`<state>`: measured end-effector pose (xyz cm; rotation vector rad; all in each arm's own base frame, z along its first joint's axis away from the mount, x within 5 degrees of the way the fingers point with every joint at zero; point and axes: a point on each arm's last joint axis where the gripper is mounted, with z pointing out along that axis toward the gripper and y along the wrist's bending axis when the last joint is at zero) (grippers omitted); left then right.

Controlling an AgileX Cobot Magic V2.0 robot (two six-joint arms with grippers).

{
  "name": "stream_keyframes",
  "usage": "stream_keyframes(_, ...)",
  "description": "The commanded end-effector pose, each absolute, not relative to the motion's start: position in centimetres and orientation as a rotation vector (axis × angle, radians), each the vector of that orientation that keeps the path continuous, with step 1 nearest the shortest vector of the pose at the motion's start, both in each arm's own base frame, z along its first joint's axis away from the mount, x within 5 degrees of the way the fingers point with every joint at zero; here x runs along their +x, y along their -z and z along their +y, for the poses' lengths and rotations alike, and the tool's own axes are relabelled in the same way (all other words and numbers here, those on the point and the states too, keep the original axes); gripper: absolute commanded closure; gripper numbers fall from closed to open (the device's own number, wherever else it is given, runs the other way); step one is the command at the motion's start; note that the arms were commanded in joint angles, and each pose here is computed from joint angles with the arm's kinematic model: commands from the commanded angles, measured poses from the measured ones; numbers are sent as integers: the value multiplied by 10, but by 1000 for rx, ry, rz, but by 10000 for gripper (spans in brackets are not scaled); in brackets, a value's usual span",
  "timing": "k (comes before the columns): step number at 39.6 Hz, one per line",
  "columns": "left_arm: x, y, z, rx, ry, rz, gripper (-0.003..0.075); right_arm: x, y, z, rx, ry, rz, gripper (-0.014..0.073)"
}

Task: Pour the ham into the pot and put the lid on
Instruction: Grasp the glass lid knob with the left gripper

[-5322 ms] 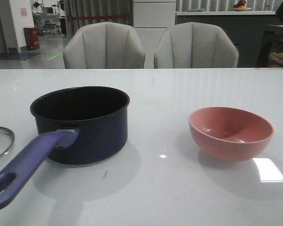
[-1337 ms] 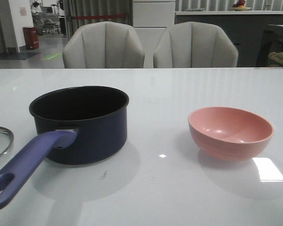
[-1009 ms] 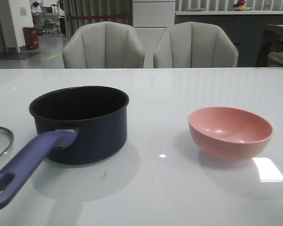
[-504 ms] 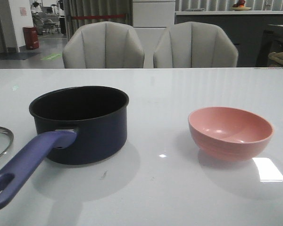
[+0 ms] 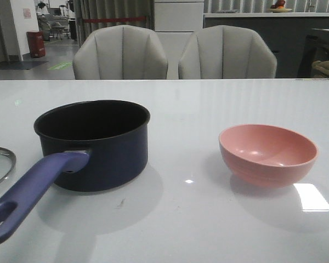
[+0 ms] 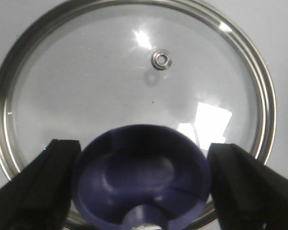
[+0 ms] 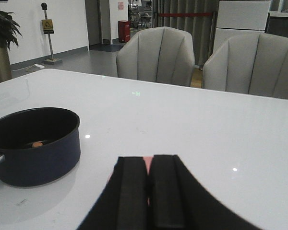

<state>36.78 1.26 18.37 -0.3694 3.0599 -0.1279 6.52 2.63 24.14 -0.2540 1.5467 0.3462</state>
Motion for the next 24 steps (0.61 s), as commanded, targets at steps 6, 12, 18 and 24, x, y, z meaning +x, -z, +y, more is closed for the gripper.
stream_keyframes(6, 370, -207, 13, -385, 143, 2977, 412, 65, -257, 25, -230, -337, 1457, 456)
stream_keyframes(12, 370, -207, 13, -385, 143, 2977, 477, 65, -257, 25, -230, -337, 1457, 456)
stream_keyframes(18, 370, -208, 13, -384, 143, 2977, 482, 65, -257, 25, -230, -337, 1457, 456)
stream_keyframes(24, 372, -214, 13, -378, 139, 2987, 482, 65, -257, 25, -230, -337, 1457, 456)
